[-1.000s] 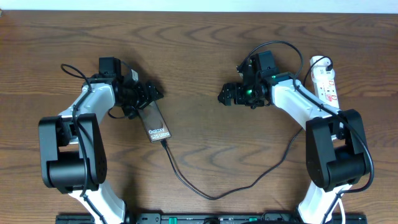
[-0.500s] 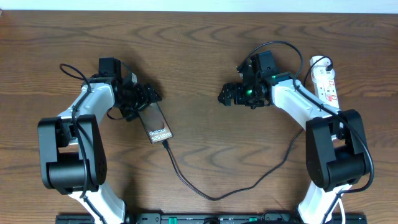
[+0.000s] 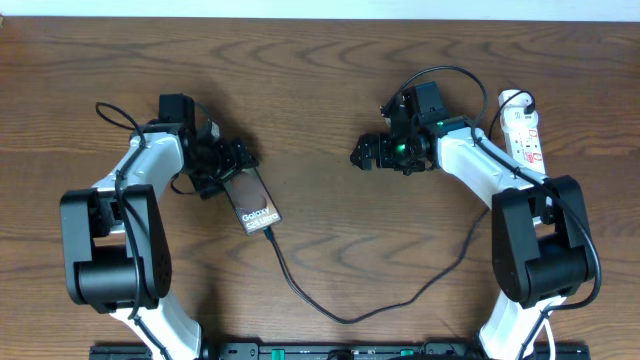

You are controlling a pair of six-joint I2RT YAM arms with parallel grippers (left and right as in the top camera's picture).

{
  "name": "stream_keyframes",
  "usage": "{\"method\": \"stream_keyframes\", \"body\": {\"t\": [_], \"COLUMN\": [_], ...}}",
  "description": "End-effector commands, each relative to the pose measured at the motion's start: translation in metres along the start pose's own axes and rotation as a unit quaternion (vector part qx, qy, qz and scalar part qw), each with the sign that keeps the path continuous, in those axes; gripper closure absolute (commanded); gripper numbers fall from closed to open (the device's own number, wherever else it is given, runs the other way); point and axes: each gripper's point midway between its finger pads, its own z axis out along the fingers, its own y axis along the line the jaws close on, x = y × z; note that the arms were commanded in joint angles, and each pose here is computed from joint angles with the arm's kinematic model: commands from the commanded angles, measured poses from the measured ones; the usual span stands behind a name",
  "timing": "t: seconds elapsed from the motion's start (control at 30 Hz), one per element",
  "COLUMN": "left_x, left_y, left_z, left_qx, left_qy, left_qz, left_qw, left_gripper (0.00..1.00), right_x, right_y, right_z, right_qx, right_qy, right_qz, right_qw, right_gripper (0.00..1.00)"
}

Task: Plug charger to phone and switch on socket
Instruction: 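Lower the phone with the left gripper and lay it flat on the table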

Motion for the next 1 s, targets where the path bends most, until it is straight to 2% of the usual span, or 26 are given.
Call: {"method": "stream_keyframes", "body": {"t": [0.0, 0.53, 0.8, 0.83, 0.97], "left_x": [0.039, 0.038, 0.001, -0.003, 0.004], "left_y": [0.075, 0.081, 0.034, 0.020, -0.015], "left_z": [0.037, 0.028, -0.030, -0.052, -0.090], "left_qx": [-0.125, -0.150, -0.110, -0.096, -0.062], "left_qy": [0.066, 0.061, -0.049, -0.082, -0.129], "left_qz": [-0.044, -0.032, 0.038, 0.068, 0.150], "left_qw": [0.989, 0.986, 0.992, 0.990, 0.978], "left_gripper": [0.13, 0.13, 0.12, 0.12, 0.13], "right_x": [-0.005, -0.005, -0.004, -0.004, -0.003], "right_y": [0.007, 0.007, 0.007, 0.007, 0.006], "right_z": [-0.008, -0.008, -0.008, -0.008, -0.008], "right_qx": [-0.004, -0.003, -0.003, -0.003, -0.002], "right_qy": [-0.012, -0.012, -0.010, -0.010, -0.008], "right_qz": [-0.011, -0.012, -0.016, -0.015, -0.001], "right_qw": [1.000, 1.000, 1.000, 1.000, 1.000], "right_gripper": [0.01, 0.01, 0.01, 0.01, 0.01]}}
